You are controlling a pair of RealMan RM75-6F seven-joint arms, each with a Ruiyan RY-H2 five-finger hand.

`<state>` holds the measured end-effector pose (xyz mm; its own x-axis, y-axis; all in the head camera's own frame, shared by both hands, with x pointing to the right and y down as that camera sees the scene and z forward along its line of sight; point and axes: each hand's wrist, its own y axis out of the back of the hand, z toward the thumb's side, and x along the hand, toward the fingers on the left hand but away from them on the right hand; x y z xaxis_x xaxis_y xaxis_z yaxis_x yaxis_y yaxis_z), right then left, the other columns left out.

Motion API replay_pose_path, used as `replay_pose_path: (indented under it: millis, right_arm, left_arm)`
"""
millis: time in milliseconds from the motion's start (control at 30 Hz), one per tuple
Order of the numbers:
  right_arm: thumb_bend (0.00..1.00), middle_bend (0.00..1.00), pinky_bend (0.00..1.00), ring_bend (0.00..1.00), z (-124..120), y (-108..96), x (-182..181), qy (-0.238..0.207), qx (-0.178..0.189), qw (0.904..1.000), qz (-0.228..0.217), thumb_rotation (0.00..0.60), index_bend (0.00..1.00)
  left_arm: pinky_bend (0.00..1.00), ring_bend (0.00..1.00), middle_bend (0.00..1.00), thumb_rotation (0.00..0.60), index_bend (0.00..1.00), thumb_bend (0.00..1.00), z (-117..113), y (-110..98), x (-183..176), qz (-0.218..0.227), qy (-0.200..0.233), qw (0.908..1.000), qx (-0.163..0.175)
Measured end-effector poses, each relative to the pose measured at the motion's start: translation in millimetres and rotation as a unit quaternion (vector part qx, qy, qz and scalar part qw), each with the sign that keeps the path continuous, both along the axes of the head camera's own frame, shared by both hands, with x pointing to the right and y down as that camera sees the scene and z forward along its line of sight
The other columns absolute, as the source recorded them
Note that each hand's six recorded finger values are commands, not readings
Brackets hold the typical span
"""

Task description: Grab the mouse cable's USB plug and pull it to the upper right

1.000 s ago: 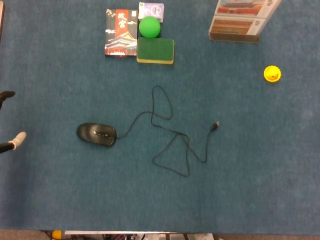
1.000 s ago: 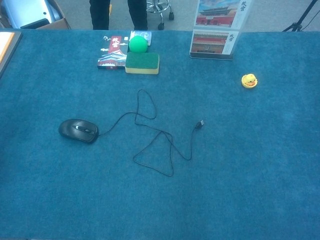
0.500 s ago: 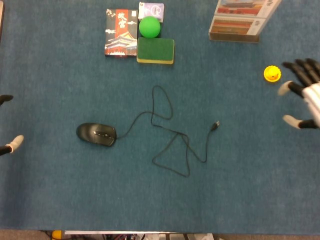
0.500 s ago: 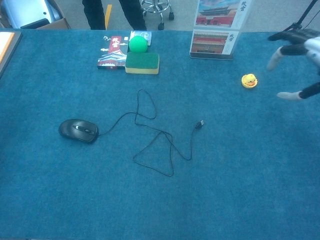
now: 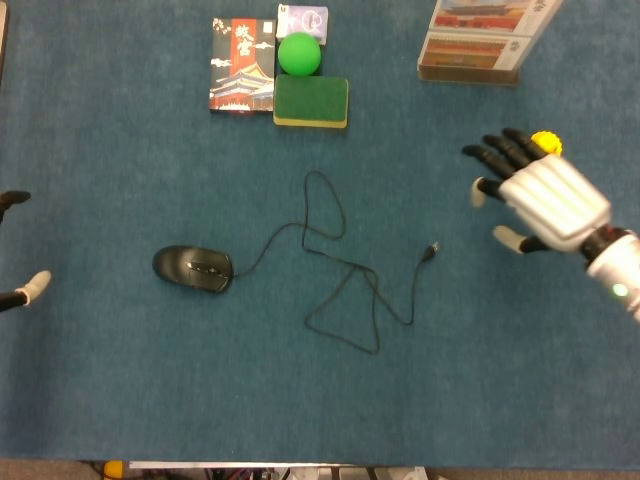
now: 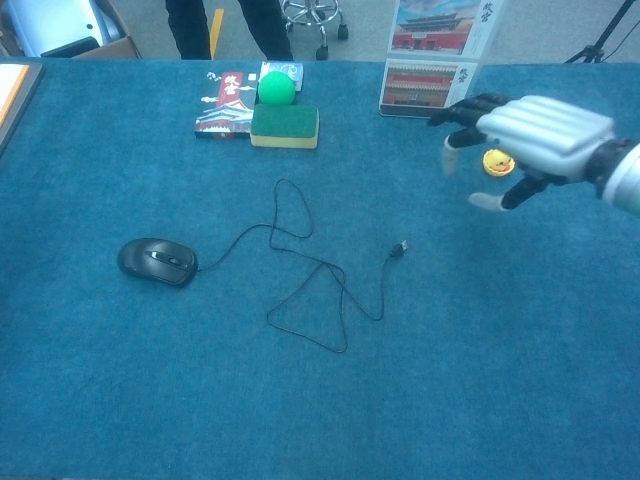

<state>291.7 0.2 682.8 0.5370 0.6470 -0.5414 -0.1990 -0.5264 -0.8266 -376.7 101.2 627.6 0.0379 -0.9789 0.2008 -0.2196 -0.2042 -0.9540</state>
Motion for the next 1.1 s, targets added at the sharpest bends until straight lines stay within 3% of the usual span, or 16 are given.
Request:
replay_pose_path:
  millis: [467,1100]
  right_arm:
    - [0.28,0.1,0.02,0.0,30.3,10.1,-37.4,0.026,-0.034,0.9963,-0.075,0.6,0.42]
    - [0.28,0.1,0.01,0.0,59.2,17.3,-54.3,0.061,-0.043,0.9904,-0.116,0.6,0.42]
  left_arm:
    - [0.0,0.0,0.0,0.6,0.25,0.02,4.6,2.7,-4.1,-0.006,0.004,1.0,-0.005]
    - [0.0,0.0,0.0,0.6,0.25,0.02,10.5,6.4,-8.3,-0.011,0.01,0.9998,-0.01]
